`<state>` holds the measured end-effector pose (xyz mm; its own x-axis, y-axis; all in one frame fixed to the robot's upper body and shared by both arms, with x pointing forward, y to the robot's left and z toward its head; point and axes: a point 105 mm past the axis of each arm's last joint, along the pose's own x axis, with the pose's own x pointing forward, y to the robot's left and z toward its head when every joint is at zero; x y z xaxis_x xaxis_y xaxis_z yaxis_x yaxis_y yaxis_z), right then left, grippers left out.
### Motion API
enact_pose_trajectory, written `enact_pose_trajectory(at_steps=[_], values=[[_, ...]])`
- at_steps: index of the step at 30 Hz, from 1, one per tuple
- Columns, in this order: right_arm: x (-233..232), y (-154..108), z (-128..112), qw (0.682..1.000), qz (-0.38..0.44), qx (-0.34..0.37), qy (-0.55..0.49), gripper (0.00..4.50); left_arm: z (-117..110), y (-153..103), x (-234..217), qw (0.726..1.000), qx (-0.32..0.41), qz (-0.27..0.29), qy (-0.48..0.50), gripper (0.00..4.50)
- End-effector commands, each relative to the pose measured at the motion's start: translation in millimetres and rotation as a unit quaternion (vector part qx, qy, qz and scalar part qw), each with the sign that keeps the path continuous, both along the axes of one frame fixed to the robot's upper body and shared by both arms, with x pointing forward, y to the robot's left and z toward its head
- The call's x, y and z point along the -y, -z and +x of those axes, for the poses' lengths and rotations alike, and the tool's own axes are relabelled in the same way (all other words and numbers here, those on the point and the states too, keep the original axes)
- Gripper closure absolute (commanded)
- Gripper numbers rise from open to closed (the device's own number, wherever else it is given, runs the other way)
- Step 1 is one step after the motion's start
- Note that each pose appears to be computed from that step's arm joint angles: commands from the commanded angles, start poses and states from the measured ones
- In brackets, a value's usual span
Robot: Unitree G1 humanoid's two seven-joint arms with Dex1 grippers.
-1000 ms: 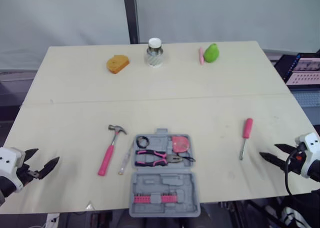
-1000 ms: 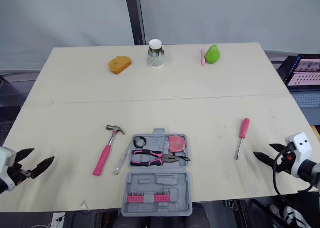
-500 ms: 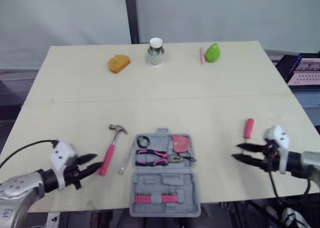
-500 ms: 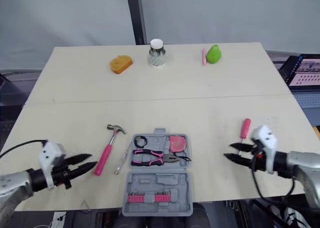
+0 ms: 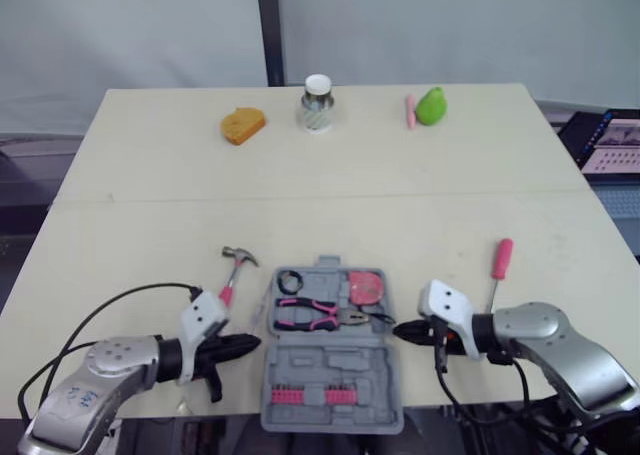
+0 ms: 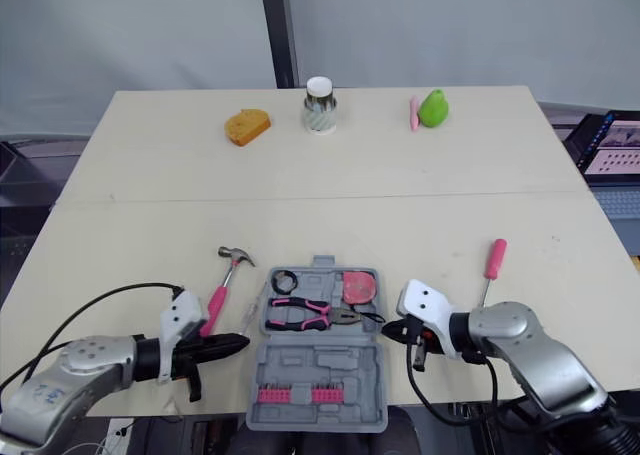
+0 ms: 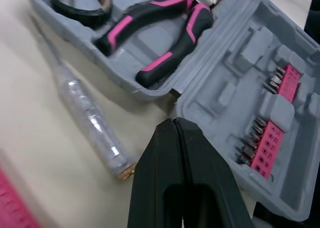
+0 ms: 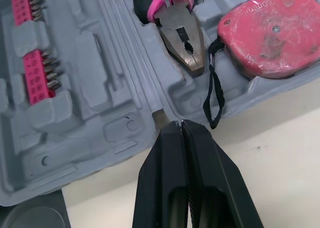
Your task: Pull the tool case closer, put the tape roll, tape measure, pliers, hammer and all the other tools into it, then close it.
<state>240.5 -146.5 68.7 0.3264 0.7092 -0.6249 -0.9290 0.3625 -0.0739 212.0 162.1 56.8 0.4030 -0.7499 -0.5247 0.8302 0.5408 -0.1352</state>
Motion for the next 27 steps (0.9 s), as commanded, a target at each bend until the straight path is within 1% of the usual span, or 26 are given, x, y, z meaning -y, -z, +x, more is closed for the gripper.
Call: enact_pose_trajectory(at_steps=[1,5,14,18,20,27], values=[[-6.9,-7.2,1.0,1.0,-0.01,0.026,-0.012,4.4,-3.0,6.7,9.7,1.0,0.0,0.021,0.021,4.5],[-6.3,-7.0,2.3,0.999,-0.019,0.031,-0.01,4.4,1.9,7.7,10.4,0.999,0.016,0.035,0.017,4.5],[-4.5,0.7,-5.6,0.999,-0.046,0.017,-0.022,4.4,12.7,2.6,9.8,0.999,0.041,0.035,0.003,4.5],[-2.7,4.0,-10.8,0.998,-0.059,0.007,-0.027,4.4,10.3,7.4,14.3,0.999,0.032,0.032,0.012,4.5],[-1.5,5.7,-10.9,0.998,-0.065,0.008,-0.024,4.4,9.1,12.3,17.0,0.998,0.033,0.041,0.021,4.5],[-4.1,13.4,-12.6,0.997,-0.069,0.005,-0.022,4.4,18.5,18.9,26.5,0.998,0.049,0.038,0.026,4.5]])
